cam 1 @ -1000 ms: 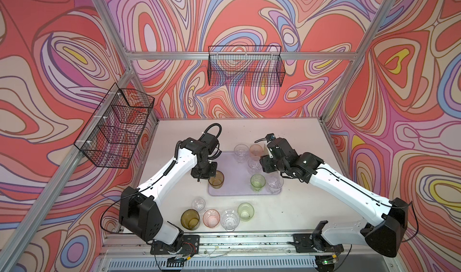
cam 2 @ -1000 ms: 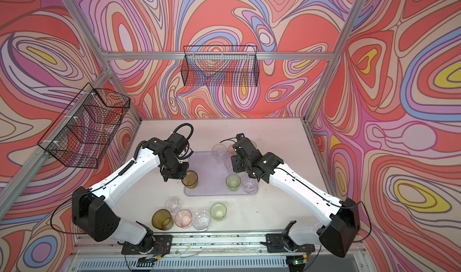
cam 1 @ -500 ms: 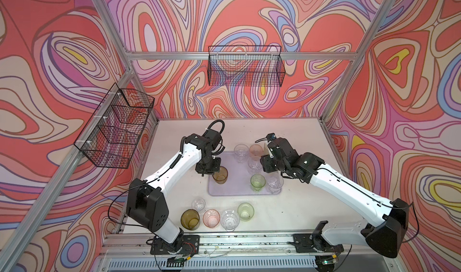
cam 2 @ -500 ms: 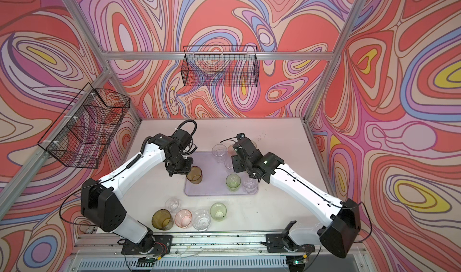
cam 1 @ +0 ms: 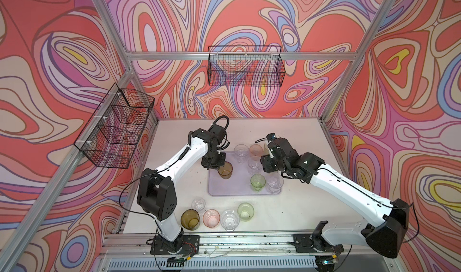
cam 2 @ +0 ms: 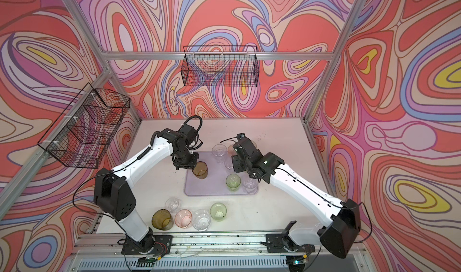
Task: Place the glasses into the tray
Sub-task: 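Lift the olive-brown cup with the left gripper and carry it onto the tray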
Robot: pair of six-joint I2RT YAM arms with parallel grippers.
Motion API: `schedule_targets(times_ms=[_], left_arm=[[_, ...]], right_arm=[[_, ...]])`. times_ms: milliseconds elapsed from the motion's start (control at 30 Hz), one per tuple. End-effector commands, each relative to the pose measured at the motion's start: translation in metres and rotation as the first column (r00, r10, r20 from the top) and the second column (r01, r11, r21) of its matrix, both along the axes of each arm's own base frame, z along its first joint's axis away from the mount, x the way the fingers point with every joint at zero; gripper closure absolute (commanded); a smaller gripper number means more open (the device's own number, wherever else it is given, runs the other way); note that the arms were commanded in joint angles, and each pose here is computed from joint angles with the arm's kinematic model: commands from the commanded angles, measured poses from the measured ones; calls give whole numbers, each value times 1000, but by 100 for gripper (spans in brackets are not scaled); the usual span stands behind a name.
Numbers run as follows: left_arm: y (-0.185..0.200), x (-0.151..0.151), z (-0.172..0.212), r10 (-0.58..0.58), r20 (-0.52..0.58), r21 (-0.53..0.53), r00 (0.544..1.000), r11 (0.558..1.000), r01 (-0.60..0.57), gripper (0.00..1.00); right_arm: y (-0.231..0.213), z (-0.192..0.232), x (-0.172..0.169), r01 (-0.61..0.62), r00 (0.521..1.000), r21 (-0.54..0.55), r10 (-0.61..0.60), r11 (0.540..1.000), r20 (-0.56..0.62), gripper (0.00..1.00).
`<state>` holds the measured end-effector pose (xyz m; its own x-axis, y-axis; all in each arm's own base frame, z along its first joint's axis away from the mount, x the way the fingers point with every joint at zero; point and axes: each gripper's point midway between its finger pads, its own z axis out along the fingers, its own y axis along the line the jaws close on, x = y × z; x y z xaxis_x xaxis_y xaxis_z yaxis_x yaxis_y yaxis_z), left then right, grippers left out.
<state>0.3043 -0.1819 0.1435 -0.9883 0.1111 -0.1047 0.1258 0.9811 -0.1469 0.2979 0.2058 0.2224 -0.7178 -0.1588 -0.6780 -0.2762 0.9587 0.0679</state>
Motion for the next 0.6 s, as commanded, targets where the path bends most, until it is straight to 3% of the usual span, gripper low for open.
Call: schedule_targets(times_ms=[0,567], left_arm=[[-11,4,2,-35,3,-14,999,999,35,99],[-39,22,-9,-79,-14,11,997,997,79,97]], right_arm=[[-6,10,-1,19,1000,10,-19,1000,20,37],[-7,10,-2,16,1000,3,-16,1000,21,38]])
